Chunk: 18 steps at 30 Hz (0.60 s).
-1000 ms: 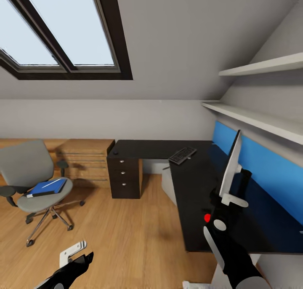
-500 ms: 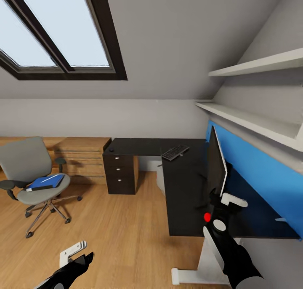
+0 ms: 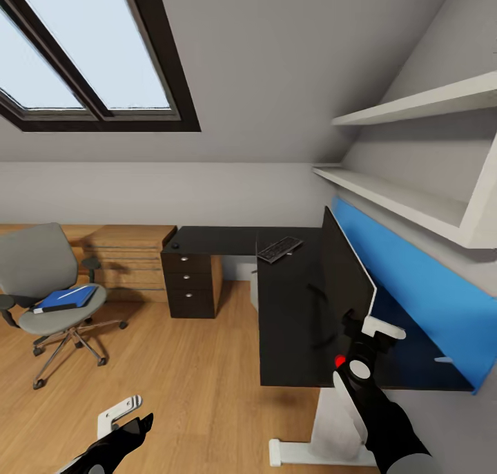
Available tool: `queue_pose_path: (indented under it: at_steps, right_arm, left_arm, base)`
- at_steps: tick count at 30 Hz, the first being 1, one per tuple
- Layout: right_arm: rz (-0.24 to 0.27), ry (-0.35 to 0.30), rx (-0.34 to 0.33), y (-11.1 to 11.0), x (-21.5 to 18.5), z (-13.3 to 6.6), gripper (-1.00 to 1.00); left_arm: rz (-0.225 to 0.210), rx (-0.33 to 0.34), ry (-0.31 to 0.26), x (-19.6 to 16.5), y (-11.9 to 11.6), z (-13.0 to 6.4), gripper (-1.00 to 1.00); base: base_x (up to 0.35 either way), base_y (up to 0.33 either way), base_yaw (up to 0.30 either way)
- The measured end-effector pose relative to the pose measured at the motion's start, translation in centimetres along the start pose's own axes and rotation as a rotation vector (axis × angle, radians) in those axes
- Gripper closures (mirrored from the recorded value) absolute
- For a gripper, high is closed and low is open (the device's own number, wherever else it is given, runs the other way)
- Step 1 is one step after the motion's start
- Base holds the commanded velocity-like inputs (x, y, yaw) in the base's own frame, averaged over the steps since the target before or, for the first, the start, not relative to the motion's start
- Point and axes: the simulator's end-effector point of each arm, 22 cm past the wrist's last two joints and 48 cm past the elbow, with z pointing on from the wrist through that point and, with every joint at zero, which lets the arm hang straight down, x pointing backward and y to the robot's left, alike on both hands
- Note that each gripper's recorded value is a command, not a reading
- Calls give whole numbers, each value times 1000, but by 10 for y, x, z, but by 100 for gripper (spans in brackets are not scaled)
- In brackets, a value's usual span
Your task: In the bedroom, organize the workspace by keeping the computer under the desk, ensuring the monitor is on the desk, placing the keyboard on the desk next to the monitor, placing the mouse on the desk next to the keyboard, moving the folder from the swivel chair onto the desk next to the mouse, stacking the notebook on top of the folder with the pen on top of the notebook, and positioning the swivel chair next to the desk.
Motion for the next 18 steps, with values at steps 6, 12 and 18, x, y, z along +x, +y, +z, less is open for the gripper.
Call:
queue_pose_path:
  at_steps: [6,12,18]
  right_arm:
    - [3,-3,0,0,-1,0,-100]
    - [7,-5,-1,0,-1,0,-100]
    - [19,-19,-1,0,-4,0,-100]
  left_arm:
    - [-1,1,0,0,0,0,-100]
    - [-1,0,2,1,0,0,-100]
    - [-2,1,2,1,0,0,-100]
  base:
    - [0,-205,0]
    - [0,-150,0]
    - [0,-16,0]
